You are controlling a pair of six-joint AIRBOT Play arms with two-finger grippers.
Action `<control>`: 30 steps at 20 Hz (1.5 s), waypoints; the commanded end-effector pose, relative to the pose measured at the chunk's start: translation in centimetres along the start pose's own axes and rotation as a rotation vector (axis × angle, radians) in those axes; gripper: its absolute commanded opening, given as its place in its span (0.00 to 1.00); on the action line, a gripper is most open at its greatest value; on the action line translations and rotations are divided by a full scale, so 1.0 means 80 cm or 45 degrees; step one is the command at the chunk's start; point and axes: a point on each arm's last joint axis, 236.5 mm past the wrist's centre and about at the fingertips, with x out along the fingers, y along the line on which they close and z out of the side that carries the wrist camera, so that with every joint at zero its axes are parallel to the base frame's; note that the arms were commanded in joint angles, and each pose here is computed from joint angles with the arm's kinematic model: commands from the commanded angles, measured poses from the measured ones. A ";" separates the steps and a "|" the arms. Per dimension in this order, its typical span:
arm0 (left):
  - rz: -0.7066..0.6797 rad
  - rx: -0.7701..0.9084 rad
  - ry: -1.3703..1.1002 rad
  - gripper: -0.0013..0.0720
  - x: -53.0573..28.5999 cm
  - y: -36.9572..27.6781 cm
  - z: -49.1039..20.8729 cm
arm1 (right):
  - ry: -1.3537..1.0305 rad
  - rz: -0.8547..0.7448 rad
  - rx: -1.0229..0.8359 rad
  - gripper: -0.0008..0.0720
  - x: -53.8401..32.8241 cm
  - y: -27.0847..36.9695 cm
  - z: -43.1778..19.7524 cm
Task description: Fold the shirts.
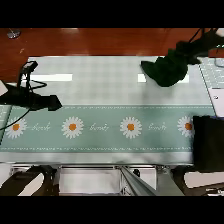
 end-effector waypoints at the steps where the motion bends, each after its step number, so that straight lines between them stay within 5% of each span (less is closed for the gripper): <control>1: -0.142 -0.019 -0.041 0.98 -0.012 -0.033 -0.040 | -0.378 0.081 -0.129 0.04 -0.164 0.052 0.067; 6: -0.190 -0.035 -0.109 0.98 -0.018 -0.046 -0.074 | -0.678 0.175 -0.288 0.04 -0.341 0.110 0.057; 12: -0.195 -0.076 -0.139 0.98 -0.019 -0.046 -0.067 | -0.540 0.500 -0.589 0.04 -0.415 0.226 -0.058; 23: -0.194 -0.077 -0.150 0.98 -0.019 -0.046 -0.064 | 0.207 0.684 -0.541 0.04 -0.163 0.332 -0.268; 30: -0.273 -0.095 -0.120 0.98 -0.020 -0.064 -0.071 | 0.705 0.424 -0.500 0.04 -0.012 0.314 -0.391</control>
